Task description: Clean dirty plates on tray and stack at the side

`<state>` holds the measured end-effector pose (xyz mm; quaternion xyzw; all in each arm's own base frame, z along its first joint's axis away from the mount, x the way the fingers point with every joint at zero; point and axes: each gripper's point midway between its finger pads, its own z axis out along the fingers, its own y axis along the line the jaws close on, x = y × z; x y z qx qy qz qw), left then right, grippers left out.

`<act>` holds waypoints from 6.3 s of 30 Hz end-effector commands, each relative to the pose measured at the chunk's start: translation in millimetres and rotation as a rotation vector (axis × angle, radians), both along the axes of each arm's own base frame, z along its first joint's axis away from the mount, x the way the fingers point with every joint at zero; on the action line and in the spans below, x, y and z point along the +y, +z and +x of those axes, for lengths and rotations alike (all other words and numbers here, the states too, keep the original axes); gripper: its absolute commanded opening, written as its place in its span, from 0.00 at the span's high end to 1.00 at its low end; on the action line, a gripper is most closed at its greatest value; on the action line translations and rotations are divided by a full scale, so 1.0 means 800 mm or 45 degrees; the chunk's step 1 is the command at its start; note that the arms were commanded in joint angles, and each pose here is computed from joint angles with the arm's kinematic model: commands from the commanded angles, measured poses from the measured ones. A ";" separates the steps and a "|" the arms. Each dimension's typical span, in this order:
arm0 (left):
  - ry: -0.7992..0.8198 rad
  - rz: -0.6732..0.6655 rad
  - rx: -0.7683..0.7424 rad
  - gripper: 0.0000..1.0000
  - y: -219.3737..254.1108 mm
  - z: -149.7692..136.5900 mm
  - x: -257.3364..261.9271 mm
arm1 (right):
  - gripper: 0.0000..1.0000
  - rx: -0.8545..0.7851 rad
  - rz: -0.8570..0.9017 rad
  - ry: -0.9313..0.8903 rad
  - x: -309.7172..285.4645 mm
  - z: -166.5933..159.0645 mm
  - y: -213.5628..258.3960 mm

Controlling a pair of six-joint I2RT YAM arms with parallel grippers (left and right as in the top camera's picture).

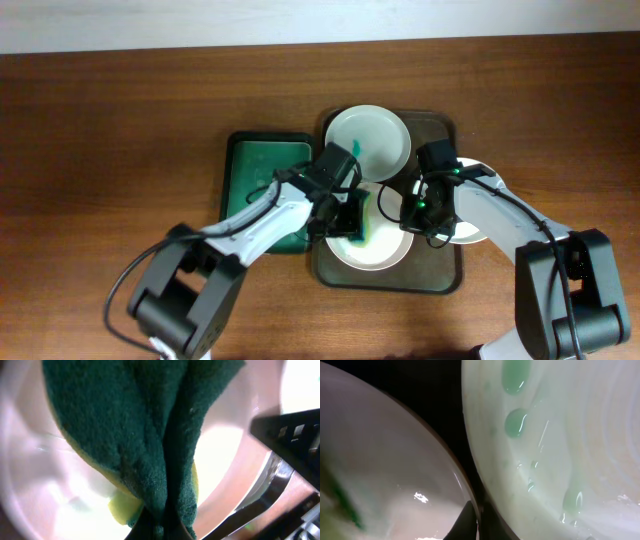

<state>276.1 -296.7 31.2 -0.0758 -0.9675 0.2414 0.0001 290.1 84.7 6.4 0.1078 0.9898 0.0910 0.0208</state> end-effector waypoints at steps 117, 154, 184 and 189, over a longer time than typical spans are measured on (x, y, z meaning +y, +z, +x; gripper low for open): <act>0.606 0.258 -0.813 0.01 0.276 0.036 0.265 | 0.96 -1.166 -1.148 0.393 0.013 -0.023 0.291; 0.606 0.258 -0.813 0.01 0.276 0.036 0.265 | 0.96 -1.273 -1.313 0.588 0.040 -0.036 0.317; 0.606 0.258 -0.813 0.01 0.276 0.036 0.265 | 0.96 -0.992 -0.437 0.219 0.020 0.024 0.270; 0.606 0.258 -0.813 0.01 0.276 0.036 0.265 | 0.96 -0.809 -0.137 -0.327 -0.143 0.040 0.275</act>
